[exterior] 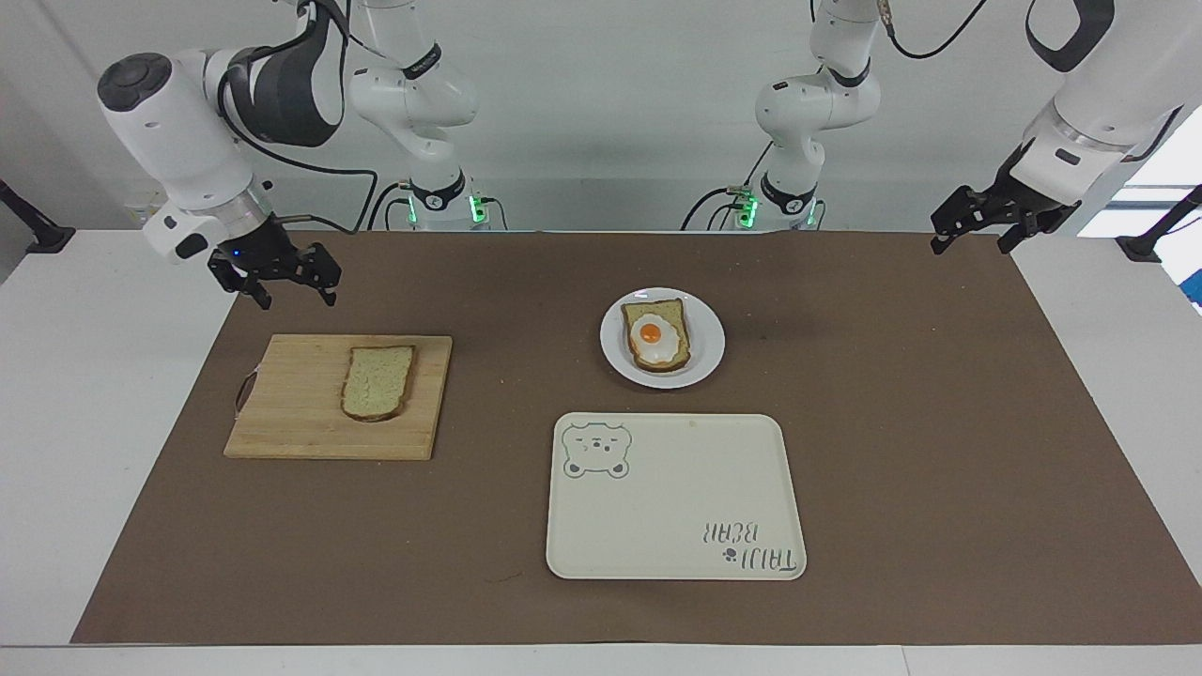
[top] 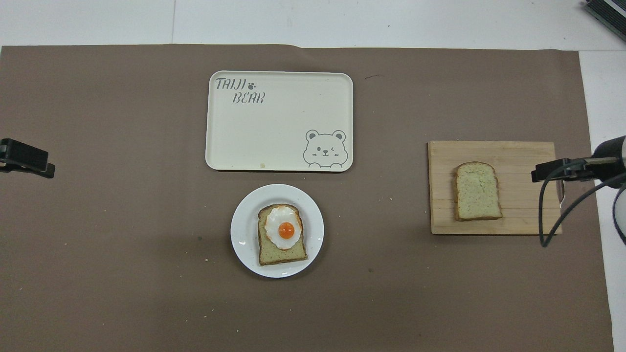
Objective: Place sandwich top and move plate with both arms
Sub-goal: 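Reach the right gripper to the bread slice on the wooden board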
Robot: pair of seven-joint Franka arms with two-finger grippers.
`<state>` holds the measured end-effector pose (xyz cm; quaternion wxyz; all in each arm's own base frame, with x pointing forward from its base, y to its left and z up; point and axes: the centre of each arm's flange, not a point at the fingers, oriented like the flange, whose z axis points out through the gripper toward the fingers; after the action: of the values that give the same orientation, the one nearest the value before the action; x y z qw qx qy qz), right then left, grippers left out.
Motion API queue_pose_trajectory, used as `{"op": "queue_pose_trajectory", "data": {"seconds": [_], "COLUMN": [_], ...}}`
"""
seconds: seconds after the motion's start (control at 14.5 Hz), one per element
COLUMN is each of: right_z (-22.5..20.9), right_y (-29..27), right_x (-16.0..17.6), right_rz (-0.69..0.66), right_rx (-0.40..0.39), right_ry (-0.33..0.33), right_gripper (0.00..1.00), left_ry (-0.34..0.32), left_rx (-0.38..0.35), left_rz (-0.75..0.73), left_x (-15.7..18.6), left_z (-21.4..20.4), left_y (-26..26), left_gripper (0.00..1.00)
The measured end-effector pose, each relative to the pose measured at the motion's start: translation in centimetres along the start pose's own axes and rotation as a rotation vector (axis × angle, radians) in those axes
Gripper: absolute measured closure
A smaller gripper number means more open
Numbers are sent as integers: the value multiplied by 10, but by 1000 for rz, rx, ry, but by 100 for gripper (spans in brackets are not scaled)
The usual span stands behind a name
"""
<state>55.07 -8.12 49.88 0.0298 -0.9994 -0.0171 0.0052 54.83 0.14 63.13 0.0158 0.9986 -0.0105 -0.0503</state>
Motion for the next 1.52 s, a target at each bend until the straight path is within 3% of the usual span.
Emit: {"op": "queue_pose_trajectory", "data": {"seconds": [0.55,1.04,1.52], "right_z": [89,151,174], "right_y": [17,32,30], "right_x": [15,3,-7], "right_rz": [-51,-56,-19], "right_rx": [75,68,108], "right_ry": [10,19,0], "right_gripper": [0,0,0], "left_ry": [0,0,0], "left_rx": [0,0,0], "left_rz": [0,0,0], "left_x": [0,0,0], "left_z": [0,0,0], "left_y": [0,0,0], "left_gripper": [0,0,0]}}
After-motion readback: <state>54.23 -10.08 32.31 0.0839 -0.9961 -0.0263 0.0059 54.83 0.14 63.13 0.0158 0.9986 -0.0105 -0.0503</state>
